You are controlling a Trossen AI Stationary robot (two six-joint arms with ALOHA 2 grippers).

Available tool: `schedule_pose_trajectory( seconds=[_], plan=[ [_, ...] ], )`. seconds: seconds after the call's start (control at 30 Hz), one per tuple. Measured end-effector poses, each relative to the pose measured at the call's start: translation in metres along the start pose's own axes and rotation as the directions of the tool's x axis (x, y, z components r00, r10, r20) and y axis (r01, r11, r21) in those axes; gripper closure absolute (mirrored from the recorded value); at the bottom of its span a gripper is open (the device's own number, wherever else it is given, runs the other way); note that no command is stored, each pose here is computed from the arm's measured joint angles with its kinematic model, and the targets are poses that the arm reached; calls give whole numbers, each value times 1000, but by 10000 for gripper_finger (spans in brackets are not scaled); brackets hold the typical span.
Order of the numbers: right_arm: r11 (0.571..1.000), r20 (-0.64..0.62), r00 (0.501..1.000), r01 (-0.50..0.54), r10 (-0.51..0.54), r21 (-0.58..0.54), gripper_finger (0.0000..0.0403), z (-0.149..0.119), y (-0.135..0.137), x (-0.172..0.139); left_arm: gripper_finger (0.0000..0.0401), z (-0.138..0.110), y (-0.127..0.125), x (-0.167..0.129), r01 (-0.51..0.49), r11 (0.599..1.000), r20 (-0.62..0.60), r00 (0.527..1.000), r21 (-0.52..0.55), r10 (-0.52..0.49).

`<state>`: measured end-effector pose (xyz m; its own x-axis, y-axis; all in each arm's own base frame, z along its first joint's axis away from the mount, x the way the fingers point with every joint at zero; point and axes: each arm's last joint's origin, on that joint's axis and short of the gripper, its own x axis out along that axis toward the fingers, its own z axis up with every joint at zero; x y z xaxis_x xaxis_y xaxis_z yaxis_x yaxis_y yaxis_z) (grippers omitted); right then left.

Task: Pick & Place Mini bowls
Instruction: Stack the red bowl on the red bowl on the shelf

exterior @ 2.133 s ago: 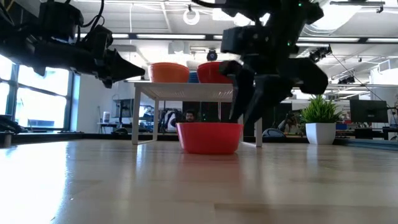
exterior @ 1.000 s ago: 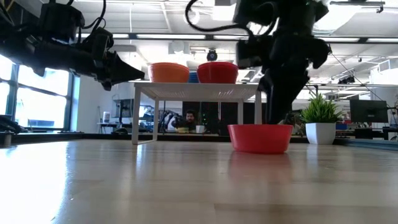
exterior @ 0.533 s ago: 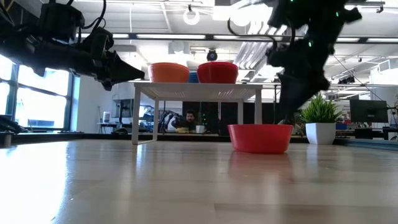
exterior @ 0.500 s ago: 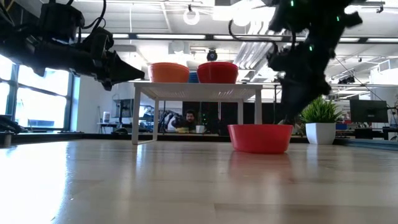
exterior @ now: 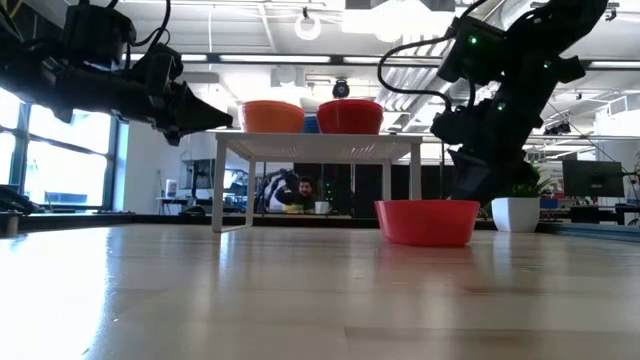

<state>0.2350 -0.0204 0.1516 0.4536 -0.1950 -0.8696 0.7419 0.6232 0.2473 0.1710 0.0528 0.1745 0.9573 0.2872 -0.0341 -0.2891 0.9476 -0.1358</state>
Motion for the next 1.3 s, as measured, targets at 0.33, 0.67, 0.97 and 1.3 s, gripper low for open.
schedule_pose_trajectory(
  seconds=[0.33,0.67,0.97,1.3],
  plan=[
    [997,-52,997,-59,57,-43,395,5,7,-5,401,0,0,0,2,1000,0,1000,0,-2],
    [974,-24,986,-165,163,-153,400,77,52,-87,401,0,0,0,7,1000,0,1000,0,-7],
    [978,169,983,-31,67,-205,401,190,44,-165,401,1,-1,0,18,1000,8,1000,0,-18],
    [979,90,996,5,14,-205,401,282,10,-141,401,0,-1,0,30,1000,1,1000,0,-30]
  ],
)
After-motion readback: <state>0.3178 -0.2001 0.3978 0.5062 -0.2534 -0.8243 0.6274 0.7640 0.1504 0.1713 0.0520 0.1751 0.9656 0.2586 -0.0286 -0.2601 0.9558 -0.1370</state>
